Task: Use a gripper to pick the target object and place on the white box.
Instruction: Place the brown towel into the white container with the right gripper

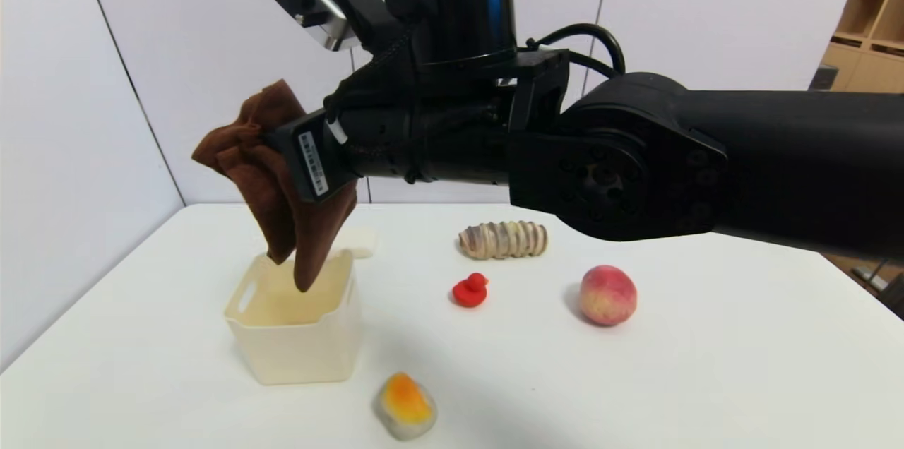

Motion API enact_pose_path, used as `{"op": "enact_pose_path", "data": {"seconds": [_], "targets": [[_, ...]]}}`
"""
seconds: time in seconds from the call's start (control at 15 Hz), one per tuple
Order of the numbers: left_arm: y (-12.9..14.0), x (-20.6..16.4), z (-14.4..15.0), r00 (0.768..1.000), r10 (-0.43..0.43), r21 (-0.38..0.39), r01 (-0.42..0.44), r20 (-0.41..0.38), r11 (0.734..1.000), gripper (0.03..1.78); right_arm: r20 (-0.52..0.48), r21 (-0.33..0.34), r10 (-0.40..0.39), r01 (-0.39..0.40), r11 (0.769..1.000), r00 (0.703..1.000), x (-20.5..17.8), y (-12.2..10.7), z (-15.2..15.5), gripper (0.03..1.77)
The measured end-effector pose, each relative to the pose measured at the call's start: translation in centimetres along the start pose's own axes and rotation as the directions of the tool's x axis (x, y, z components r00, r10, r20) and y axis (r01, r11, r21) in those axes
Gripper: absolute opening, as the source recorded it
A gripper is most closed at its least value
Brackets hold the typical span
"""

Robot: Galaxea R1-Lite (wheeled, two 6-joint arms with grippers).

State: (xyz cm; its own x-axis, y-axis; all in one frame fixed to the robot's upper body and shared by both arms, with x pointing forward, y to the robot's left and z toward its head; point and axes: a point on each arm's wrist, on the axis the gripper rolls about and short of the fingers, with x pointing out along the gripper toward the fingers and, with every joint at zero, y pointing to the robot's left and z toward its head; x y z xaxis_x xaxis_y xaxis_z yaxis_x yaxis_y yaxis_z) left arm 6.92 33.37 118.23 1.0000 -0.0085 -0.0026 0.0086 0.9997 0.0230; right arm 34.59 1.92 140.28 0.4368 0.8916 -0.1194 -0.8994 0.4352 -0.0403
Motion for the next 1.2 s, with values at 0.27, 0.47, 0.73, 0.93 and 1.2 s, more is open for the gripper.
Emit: {"op": "enact_pose_path", "data": {"seconds": [0.27, 0.47, 0.73, 0.93, 1.2], "targets": [[0.0, 0.0, 0.0, 1.000, 0.000, 0.000, 0.000, 0.000, 1.000, 1.69, 0.021, -0.010, 0.030, -0.030, 0.999, 0.999, 1.4, 1.3, -0.8, 0.29], [0.0, 0.0, 0.0, 1.000, 0.000, 0.000, 0.000, 0.000, 1.000, 1.69, 0.006, -0.035, 0.040, -0.040, 0.999, 0.999, 3.1, 1.6, -2.5, 0.29], [0.0, 0.0, 0.0, 1.000, 0.000, 0.000, 0.000, 0.000, 1.000, 1.69, -0.061, -0.038, 0.034, -0.037, 0.999, 0.998, 5.1, 1.4, -5.5, 0.29], [0.0, 0.0, 0.0, 1.000, 0.000, 0.000, 0.000, 0.000, 1.000, 1.69, -0.097, -0.032, 0.029, -0.032, 0.999, 0.995, 6.0, 1.0, -7.1, 0.29], [0.0, 0.0, 0.0, 1.000, 0.000, 0.000, 0.000, 0.000, 1.000, 1.69, -0.136, -0.025, 0.017, -0.021, 0.999, 0.991, 6.8, 0.3, -8.7, 0.29]]}}
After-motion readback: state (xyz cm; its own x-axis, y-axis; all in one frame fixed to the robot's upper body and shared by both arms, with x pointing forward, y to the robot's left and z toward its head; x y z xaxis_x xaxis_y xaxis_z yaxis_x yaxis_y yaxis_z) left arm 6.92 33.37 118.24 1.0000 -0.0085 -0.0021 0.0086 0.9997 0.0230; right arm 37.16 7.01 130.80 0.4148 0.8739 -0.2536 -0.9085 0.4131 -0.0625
